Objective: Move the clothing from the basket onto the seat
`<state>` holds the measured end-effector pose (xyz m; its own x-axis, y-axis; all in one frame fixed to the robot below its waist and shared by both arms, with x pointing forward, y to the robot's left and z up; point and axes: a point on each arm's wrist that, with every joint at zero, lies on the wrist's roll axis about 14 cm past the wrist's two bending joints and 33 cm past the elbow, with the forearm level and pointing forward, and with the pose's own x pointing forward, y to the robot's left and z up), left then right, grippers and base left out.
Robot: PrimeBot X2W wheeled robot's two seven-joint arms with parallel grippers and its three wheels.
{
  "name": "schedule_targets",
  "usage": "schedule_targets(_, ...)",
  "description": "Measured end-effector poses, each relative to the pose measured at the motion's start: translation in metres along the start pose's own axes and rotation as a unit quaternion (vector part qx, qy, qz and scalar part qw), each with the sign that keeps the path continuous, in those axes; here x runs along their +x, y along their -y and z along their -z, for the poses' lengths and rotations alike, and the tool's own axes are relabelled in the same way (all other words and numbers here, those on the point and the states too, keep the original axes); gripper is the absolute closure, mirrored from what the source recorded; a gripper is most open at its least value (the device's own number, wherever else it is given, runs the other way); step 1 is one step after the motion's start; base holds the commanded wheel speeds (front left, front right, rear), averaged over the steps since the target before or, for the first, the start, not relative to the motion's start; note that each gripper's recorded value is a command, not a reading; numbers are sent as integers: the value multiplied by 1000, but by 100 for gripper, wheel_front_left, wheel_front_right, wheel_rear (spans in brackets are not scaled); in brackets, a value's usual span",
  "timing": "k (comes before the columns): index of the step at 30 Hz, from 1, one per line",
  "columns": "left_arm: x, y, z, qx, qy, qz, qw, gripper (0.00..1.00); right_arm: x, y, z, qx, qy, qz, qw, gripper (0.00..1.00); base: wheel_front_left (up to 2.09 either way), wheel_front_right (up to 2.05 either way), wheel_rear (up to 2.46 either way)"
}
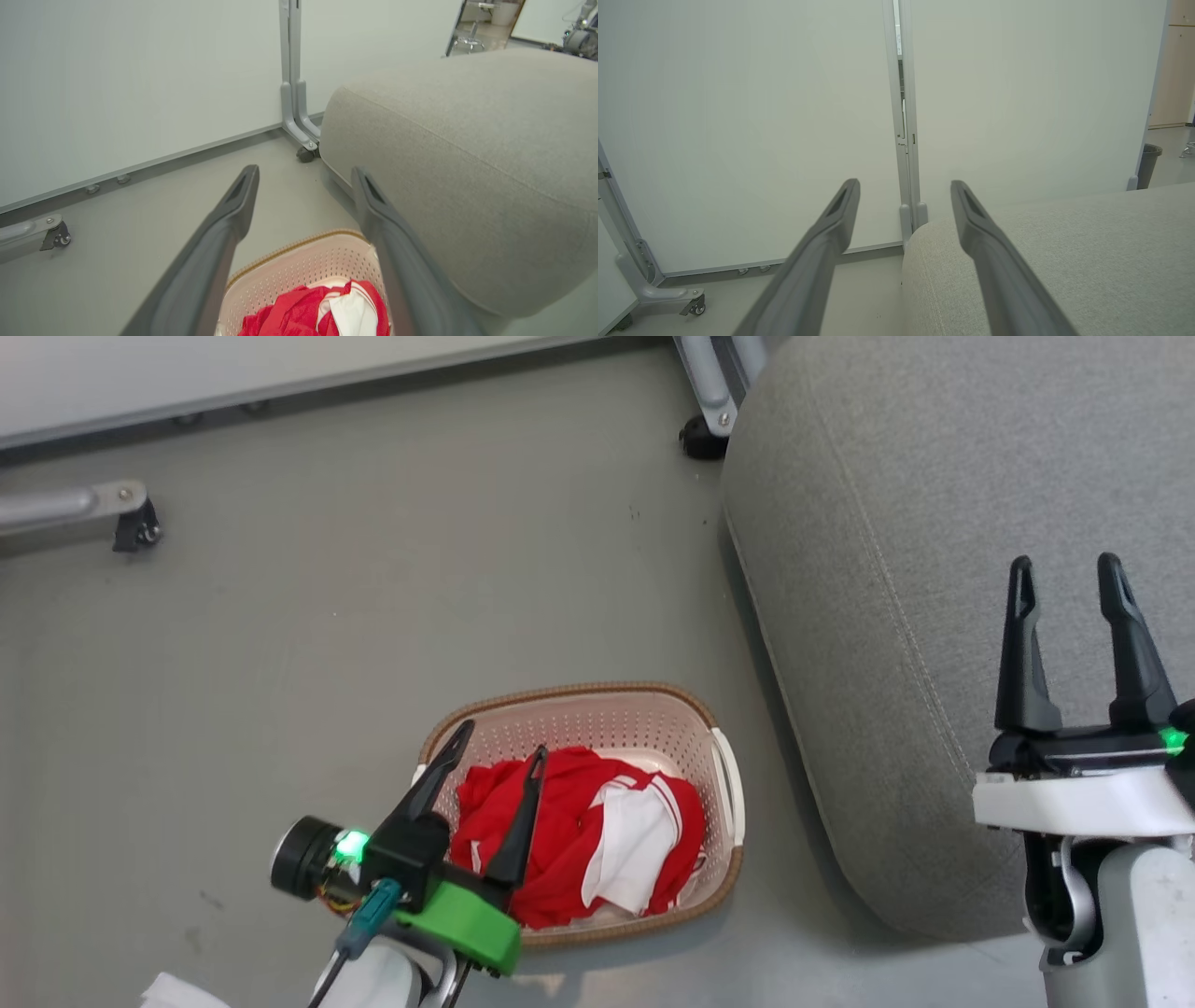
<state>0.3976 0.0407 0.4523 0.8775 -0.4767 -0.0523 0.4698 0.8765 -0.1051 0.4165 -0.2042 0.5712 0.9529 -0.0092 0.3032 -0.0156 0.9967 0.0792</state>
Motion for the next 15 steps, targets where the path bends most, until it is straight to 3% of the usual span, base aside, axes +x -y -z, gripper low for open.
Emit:
schedule_targets(6, 31, 20, 47, 29, -67, 85, 994, 0, 23, 7, 18, -10, -3, 6, 1000, 0, 0, 0, 0)
schedule_targets(15, 65, 36, 123, 46, -166, 174, 970, 0, 49, 16, 55, -27, -16, 11, 999, 0, 0, 0, 0)
